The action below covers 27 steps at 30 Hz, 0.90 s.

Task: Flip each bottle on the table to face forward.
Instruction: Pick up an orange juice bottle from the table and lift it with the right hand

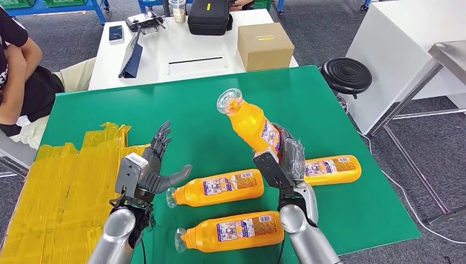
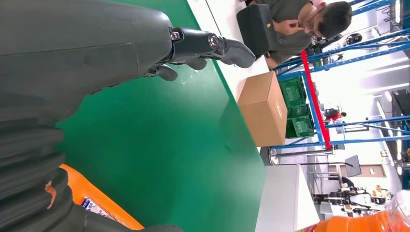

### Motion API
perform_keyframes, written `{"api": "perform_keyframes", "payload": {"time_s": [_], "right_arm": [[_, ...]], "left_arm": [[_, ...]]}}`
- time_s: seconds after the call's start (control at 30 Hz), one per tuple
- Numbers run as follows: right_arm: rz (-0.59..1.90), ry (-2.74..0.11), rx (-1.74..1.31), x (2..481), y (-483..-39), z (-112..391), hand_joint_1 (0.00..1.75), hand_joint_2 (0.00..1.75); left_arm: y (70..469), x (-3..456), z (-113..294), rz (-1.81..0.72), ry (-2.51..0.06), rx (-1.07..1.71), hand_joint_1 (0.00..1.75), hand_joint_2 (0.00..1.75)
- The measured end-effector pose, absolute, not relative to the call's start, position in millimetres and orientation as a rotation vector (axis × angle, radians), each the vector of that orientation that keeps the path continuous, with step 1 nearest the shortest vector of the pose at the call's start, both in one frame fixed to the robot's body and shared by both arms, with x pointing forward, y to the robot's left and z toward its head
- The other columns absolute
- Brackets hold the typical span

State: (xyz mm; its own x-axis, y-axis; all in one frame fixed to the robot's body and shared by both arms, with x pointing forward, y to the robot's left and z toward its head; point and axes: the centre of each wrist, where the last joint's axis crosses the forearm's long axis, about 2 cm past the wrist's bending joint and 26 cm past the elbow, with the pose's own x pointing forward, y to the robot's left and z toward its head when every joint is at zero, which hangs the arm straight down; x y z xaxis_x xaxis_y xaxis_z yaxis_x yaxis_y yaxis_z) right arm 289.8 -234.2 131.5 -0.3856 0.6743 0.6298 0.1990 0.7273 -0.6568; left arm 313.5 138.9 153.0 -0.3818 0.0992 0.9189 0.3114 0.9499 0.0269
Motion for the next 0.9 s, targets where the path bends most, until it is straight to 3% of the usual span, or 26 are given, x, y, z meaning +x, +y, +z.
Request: {"api": "perform_keyframes", "payload": {"time_s": [0.9], "right_arm": [[0.615,-2.197,-0.349,338.6,-139.7,156.1,1.75,1.75]], "left_arm": [[127.2,320.1,168.3,-0.232,-1.992,-0.391,0.0,1.75]]}}
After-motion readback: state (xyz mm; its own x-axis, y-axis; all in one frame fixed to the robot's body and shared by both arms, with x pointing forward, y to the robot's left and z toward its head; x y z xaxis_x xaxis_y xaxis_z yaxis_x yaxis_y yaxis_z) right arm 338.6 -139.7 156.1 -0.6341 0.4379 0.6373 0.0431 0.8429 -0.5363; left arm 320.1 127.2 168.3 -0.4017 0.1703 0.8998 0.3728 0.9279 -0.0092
